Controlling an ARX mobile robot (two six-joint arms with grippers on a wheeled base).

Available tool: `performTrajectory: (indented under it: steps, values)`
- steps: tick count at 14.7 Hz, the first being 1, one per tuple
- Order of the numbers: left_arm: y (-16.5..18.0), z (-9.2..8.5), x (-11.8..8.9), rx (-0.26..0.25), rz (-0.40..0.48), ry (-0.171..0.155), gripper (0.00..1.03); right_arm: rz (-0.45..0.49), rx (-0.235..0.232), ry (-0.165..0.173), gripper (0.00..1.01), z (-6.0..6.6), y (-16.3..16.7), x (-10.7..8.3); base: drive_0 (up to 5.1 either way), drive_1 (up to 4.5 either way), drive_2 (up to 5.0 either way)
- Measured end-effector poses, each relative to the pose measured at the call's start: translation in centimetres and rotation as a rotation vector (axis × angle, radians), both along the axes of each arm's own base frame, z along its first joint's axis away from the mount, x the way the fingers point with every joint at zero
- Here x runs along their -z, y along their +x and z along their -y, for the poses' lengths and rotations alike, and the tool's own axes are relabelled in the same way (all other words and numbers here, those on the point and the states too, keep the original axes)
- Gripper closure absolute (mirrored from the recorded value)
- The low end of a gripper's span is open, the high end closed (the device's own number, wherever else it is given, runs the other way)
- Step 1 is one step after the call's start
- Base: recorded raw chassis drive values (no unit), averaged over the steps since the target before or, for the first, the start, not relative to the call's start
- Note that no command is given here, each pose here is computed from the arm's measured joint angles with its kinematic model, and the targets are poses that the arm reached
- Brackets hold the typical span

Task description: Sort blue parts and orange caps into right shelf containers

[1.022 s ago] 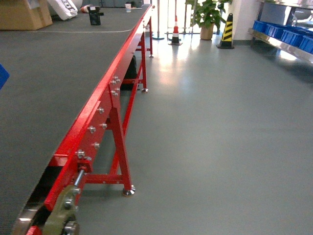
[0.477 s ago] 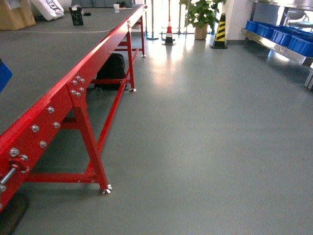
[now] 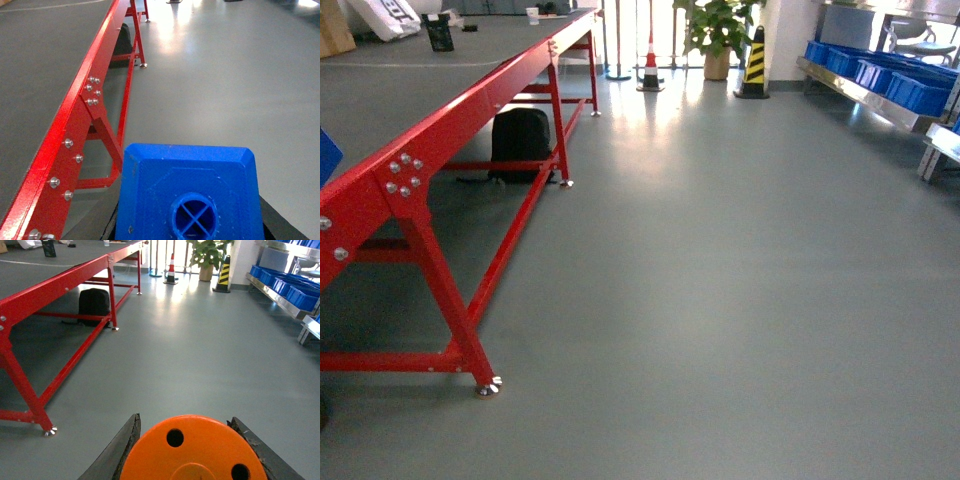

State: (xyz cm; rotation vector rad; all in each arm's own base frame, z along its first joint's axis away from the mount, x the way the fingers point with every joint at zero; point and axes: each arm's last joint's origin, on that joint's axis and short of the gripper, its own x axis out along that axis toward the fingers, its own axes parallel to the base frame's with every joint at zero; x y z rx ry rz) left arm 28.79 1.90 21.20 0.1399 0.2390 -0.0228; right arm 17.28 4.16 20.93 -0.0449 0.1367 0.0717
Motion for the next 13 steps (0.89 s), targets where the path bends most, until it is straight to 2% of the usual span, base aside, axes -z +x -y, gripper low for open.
performTrajectory:
  steps: [1, 4, 7, 13]
  values:
    - [0.00, -0.01, 0.01, -0.002, -0.001, 0.000, 0.59, -0.001, 0.000, 0.000, 0.57, 0.00, 0.00, 0.01, 5.1, -2.35, -2.4]
    - [0.02, 0.40, -0.04, 0.022, 0.003, -0.001, 0.59, -0.001, 0.007, -0.001, 0.57, 0.03, 0.00, 0.01, 0.0, 0.00, 0.0]
    - [-0.05, -0.06, -0.20, -0.003, 0.011, 0.002, 0.59, 0.003, 0.001, 0.001, 0.57, 0.01, -0.02, -0.03, 0.3, 4.52, -4.0]
    - [-0.05, -0.03, -0.05, -0.003, -0.001, 0.001, 0.59, -0.001, 0.000, 0.000, 0.57, 0.00, -0.01, 0.02, 0.0, 4.24, -4.3]
